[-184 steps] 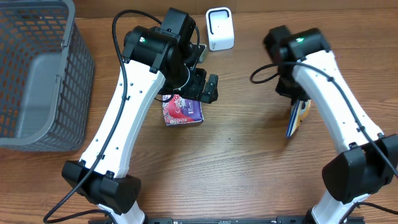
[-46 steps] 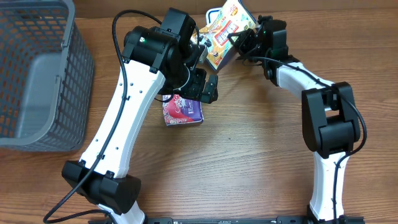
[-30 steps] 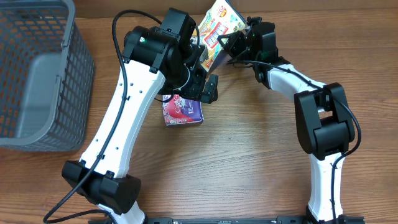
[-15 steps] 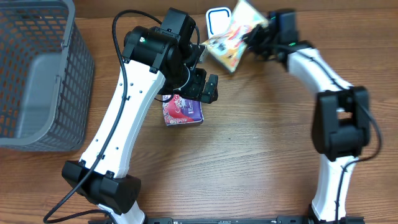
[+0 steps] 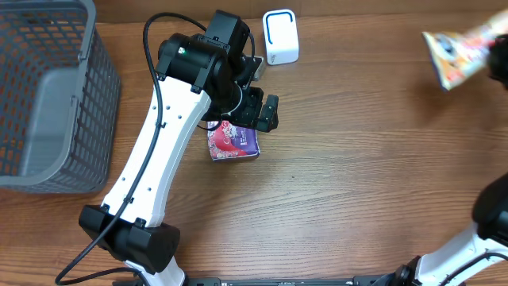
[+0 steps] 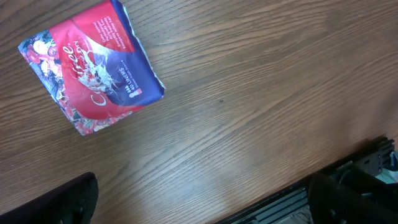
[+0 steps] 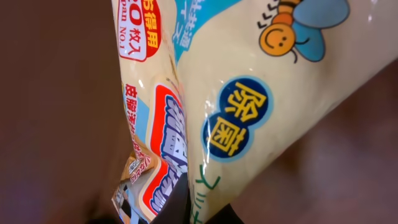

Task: Scan the item barcode
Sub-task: 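Carry the pouch off the right edge of the table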

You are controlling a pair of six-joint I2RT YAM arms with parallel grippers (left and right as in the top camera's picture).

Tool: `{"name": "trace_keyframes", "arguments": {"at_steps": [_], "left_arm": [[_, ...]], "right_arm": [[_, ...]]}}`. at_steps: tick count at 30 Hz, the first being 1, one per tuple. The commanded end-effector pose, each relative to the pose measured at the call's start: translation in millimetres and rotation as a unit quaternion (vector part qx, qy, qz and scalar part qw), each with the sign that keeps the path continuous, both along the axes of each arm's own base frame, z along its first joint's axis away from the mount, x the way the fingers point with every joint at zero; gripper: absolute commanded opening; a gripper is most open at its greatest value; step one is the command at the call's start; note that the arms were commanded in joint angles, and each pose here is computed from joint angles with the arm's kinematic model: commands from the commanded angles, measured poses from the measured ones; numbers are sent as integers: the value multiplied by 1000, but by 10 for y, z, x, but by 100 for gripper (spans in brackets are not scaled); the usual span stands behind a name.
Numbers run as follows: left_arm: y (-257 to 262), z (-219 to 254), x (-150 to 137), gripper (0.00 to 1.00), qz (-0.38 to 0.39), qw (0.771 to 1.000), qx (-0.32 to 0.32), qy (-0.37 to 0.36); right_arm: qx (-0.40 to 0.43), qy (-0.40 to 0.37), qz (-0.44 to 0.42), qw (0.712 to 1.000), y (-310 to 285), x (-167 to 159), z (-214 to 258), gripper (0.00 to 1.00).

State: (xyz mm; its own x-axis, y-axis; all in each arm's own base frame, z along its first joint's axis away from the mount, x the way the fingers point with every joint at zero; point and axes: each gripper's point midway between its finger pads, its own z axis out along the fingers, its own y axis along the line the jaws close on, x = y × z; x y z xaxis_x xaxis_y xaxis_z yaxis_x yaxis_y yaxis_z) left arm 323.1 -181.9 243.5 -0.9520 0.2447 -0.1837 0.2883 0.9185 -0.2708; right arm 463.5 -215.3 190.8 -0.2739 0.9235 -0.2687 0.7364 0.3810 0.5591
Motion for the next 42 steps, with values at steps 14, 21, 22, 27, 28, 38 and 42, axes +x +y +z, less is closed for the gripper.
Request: {"name": "trace_keyframes", "arguments": {"at_steps": [14,21,22,27,28,38,42], "left_arm": [[2,-9,6,100,-10,1000,4,-4],[2,-9,6,100,-10,1000,4,-4],[2,-9,6,100,-10,1000,4,-4],[2,-9,7,100,-10,1000,4,-4],[2,-9,6,100,-10,1000,4,-4],[2,-9,6,100,-10,1000,4,-4],[2,-9,6,100,-10,1000,4,-4]], "right_arm": [[-44,112,-206,971,-1405,-1272,-498,4],[-74,120,-177,974,-1535,-1221,-634,5],[-73,123,-177,974,-1544,-1218,-674,10],[-82,131,-155,976,-1557,-1203,-742,67],[-82,130,-156,976,-1557,-1205,-725,73],[-57,39,-96,993,-1312,-971,102,79],[-46,-58,-18,997,-957,-749,704,79]]}}
